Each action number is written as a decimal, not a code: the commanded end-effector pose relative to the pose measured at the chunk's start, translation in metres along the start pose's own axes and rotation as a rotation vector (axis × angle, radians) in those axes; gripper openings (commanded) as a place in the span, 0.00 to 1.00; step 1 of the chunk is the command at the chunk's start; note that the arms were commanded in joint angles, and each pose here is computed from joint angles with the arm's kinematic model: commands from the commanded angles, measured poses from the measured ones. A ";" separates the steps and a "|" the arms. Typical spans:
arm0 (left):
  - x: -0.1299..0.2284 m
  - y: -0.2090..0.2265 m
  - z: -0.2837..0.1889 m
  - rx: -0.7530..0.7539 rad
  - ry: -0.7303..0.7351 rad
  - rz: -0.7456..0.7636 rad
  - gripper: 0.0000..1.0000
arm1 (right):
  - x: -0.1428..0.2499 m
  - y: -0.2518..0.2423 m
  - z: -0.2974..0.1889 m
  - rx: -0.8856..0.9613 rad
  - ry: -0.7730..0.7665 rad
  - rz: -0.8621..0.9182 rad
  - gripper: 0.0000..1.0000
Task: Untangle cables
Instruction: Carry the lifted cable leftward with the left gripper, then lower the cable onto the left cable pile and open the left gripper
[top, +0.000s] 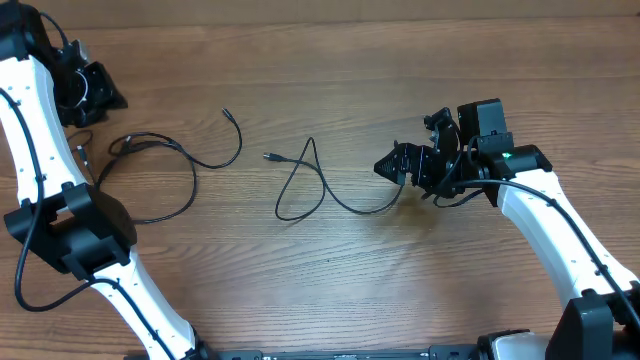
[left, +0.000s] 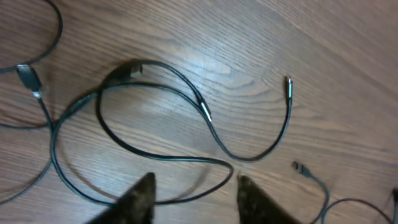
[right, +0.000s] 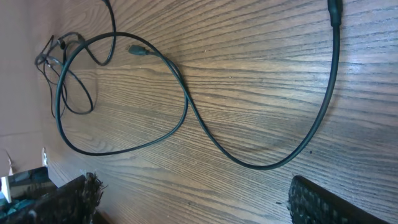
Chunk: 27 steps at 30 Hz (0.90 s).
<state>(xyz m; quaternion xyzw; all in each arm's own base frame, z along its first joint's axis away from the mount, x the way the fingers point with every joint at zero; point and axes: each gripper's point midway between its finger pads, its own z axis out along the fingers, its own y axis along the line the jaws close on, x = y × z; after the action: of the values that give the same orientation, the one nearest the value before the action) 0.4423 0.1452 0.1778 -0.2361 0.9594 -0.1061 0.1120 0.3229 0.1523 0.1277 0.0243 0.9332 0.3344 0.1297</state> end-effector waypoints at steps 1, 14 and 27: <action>0.010 -0.013 -0.006 0.041 0.027 0.010 0.55 | 0.002 -0.002 0.003 0.008 0.007 -0.002 0.95; 0.067 -0.027 0.019 -0.190 0.233 0.028 0.57 | 0.003 -0.003 0.003 0.009 0.011 0.001 0.95; 0.143 0.002 -0.004 -0.334 0.205 -0.050 0.57 | 0.002 -0.004 0.003 0.019 0.007 0.001 0.95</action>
<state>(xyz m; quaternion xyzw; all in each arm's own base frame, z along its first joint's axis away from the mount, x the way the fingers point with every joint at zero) 0.3294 0.0722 0.1269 -0.2342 0.9668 0.0019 -0.1024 0.3221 0.1512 0.1265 0.0263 0.9346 0.3308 0.1277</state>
